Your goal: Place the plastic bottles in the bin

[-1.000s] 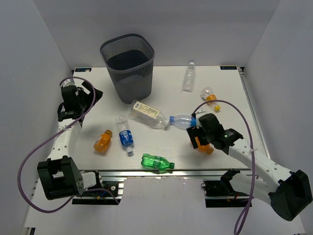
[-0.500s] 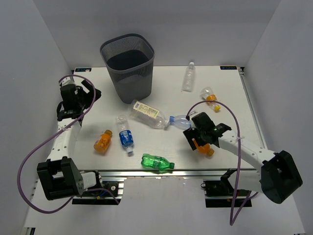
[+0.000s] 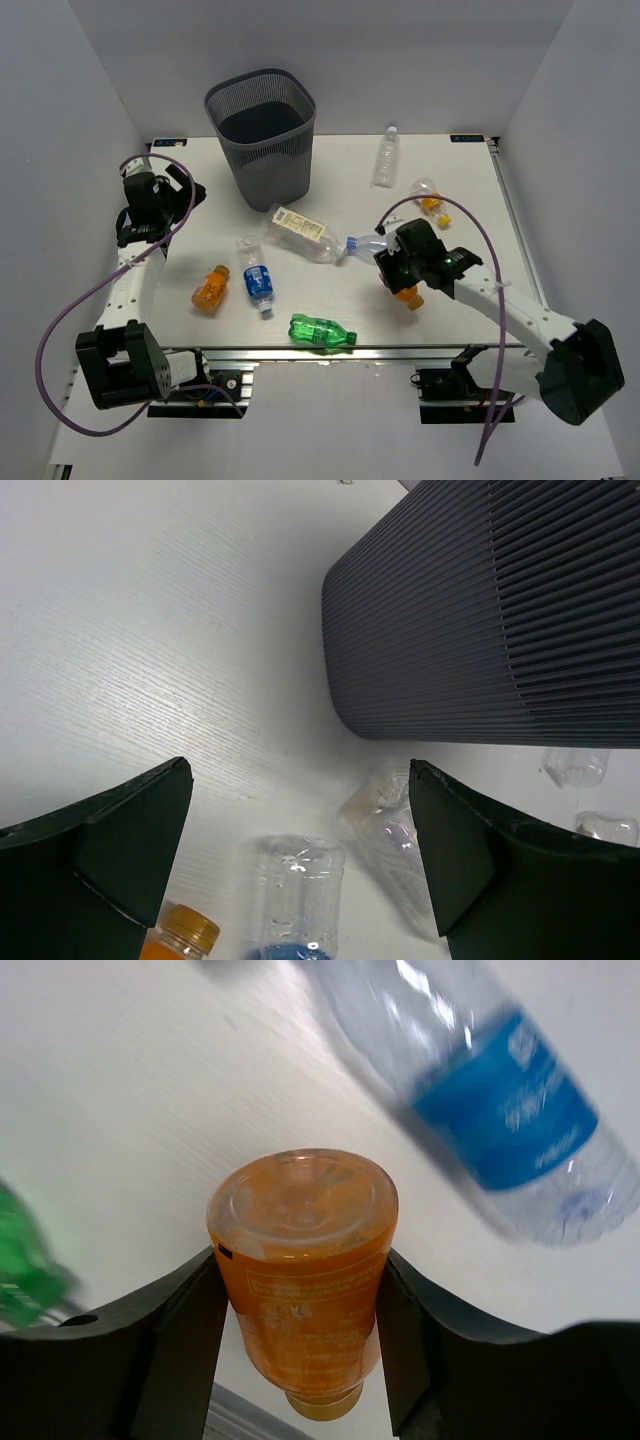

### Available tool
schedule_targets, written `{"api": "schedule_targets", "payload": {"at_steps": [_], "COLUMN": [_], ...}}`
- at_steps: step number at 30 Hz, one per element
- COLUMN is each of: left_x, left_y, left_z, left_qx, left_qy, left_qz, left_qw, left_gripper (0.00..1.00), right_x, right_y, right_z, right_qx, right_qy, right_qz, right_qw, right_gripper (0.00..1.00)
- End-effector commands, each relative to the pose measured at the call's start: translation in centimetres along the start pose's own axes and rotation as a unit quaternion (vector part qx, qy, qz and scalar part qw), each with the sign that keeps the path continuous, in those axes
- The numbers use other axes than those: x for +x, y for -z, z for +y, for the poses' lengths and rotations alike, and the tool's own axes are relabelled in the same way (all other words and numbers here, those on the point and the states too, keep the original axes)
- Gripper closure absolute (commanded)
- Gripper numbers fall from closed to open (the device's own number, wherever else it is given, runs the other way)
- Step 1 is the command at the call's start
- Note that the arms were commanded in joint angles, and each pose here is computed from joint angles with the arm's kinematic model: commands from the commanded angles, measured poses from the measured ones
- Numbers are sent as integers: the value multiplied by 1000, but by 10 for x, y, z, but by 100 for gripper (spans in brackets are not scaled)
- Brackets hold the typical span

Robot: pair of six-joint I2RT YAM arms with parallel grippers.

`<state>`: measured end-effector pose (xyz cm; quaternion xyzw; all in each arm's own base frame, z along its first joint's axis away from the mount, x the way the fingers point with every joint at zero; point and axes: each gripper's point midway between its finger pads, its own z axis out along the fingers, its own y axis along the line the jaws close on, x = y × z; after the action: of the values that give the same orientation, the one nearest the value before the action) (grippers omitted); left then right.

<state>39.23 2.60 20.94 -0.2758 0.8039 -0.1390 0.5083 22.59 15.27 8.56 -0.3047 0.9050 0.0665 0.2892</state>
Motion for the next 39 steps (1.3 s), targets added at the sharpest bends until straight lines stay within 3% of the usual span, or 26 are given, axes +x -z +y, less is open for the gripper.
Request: {"api": "schedule_targets", "payload": {"at_steps": [1, 5, 8, 11, 12, 14, 15, 19, 20, 25, 27, 30, 31, 33, 37, 39], "left_x": [-6, -4, 12, 26, 35, 45, 50, 61, 65, 75, 82, 94, 100, 105, 114, 119], "left_y": [12, 18, 17, 16, 16, 19, 20, 25, 27, 34, 36, 39, 40, 40, 40, 40], "left_z": [-3, -12, -7, -3, -1, -9, -10, -7, -7, -9, -12, -19, -22, -24, -21, -22], "left_qx": [4, 27, 25, 19, 21, 52, 56, 41, 35, 18, 14, 12, 12, 10, -6, -9], "left_qy": [6, 25, 45, 69, 73, 80, 83, 86, 85, 66, 57, 42, 37, 33, 26, 19], "left_qz": [-11, -12, 7, 28, 39, 53, 59, 68, 74, 79, 85, 96, 103, 110, 124, 131], "left_qw": [1000, 999, 999, 997, 996, 994, 993, 993, 993, 995, 995, 994, 994, 993, 992, 991], "left_gripper": [2, 2, 2, 2, 2, 2, 2, 2, 2, 2, 2, 2, 2, 2, 2, 2], "right_x": [-82, -158, -234, -316, -334, -382, -396, -448, -459, -510, -531, -545, -545, -544, -540, -539], "right_y": [42, 80, 116, 154, 146, 186, 194, 182, 200, 177, 163, 136, 127, 119, 120, 142], "right_z": [32, 47, 42, 25, 21, 19, 19, 17, 15, 15, 19, 22, 27, 28, 25, 26], "right_qx": [-100, -143, -131, -96, -90, -87, -88, -81, -77, -80, -82, -90, -95, -92, -80, -77], "right_qy": [33, 57, 66, 23, 3, 3, 4, 5, 9, -2, -2, -4, 8, 15, 19, 33], "right_qz": [-161, -279, -368, -472, -484, -566, -584, -660, -706, -755, -758, -743, -737, -724, -701, -701], "right_qw": [981, 948, 918, 876, 870, 820, 807, 747, 704, 651, 647, 664, 669, 683, 709, 709], "right_gripper": [74, 76, 76, 72, 71, 80, 82, 73, 73, 67, 62, 40, 27, 14, 11, 11]}}
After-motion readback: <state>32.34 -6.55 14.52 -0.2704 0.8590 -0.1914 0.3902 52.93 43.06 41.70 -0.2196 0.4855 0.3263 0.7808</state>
